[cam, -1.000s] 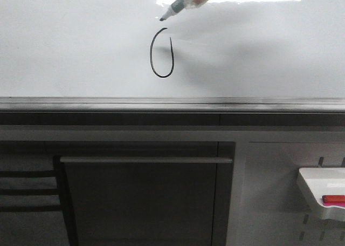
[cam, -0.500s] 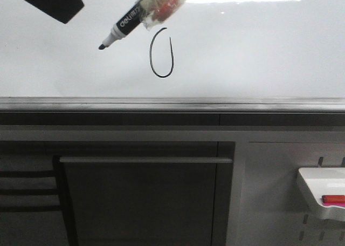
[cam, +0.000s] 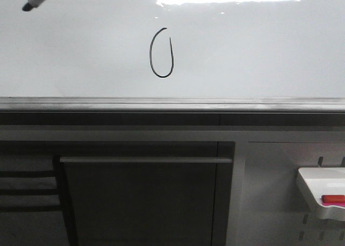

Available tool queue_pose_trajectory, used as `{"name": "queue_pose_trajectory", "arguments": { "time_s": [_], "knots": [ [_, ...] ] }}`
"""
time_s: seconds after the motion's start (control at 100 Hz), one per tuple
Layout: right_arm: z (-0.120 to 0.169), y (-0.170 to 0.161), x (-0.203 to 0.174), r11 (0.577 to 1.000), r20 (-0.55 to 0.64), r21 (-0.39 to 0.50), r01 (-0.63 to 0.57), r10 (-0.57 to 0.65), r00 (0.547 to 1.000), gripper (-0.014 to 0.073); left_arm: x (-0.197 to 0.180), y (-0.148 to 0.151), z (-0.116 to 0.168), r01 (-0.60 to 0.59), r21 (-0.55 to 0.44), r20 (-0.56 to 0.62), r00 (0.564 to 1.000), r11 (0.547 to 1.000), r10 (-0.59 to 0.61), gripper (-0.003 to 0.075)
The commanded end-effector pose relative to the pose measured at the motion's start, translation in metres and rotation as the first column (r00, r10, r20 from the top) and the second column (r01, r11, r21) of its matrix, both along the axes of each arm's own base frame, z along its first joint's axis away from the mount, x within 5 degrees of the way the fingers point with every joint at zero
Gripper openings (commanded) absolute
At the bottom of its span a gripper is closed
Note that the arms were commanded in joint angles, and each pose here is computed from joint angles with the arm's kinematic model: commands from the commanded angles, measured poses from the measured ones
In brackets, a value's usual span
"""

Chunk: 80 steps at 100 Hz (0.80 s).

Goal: Write number 0 on whiteboard

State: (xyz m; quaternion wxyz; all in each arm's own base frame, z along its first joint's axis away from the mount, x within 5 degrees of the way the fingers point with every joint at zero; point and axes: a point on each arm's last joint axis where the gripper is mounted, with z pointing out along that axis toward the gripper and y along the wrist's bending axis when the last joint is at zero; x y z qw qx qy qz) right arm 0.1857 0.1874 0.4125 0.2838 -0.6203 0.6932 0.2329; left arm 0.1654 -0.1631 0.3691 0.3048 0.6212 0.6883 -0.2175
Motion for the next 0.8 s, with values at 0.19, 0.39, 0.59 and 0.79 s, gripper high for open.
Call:
{"name": "queue_pose_trajectory", "arguments": {
  "time_s": [0.19, 0.39, 0.59, 0.79],
  "knots": [
    [0.022, -0.007, -0.035, 0.991, 0.111, -0.022, -0.133, 0.135, 0.985, 0.0003, -0.012, -0.001, 0.018, 0.054, -0.061, -0.022, 0.998, 0.997, -0.056, 0.044],
    [0.021, -0.002, -0.04, 0.985, 0.127, -0.045, -0.165, 0.169, 0.977, 0.0003, -0.014, -0.001, 0.018, 0.063, -0.058, -0.034, 0.997, 0.996, -0.065, 0.044],
    [0.021, -0.002, -0.04, 0.986, 0.132, -0.043, -0.162, 0.166, 0.977, 0.0003, -0.014, -0.001, 0.018, 0.066, -0.055, -0.038, 0.997, 0.996, -0.069, 0.0372],
    [0.022, -0.001, -0.04, 0.988, 0.126, -0.029, -0.154, 0.157, 0.98, 0.0003, -0.014, -0.001, 0.018, 0.067, -0.056, -0.038, 0.997, 0.996, -0.069, 0.016]
  ]
}}
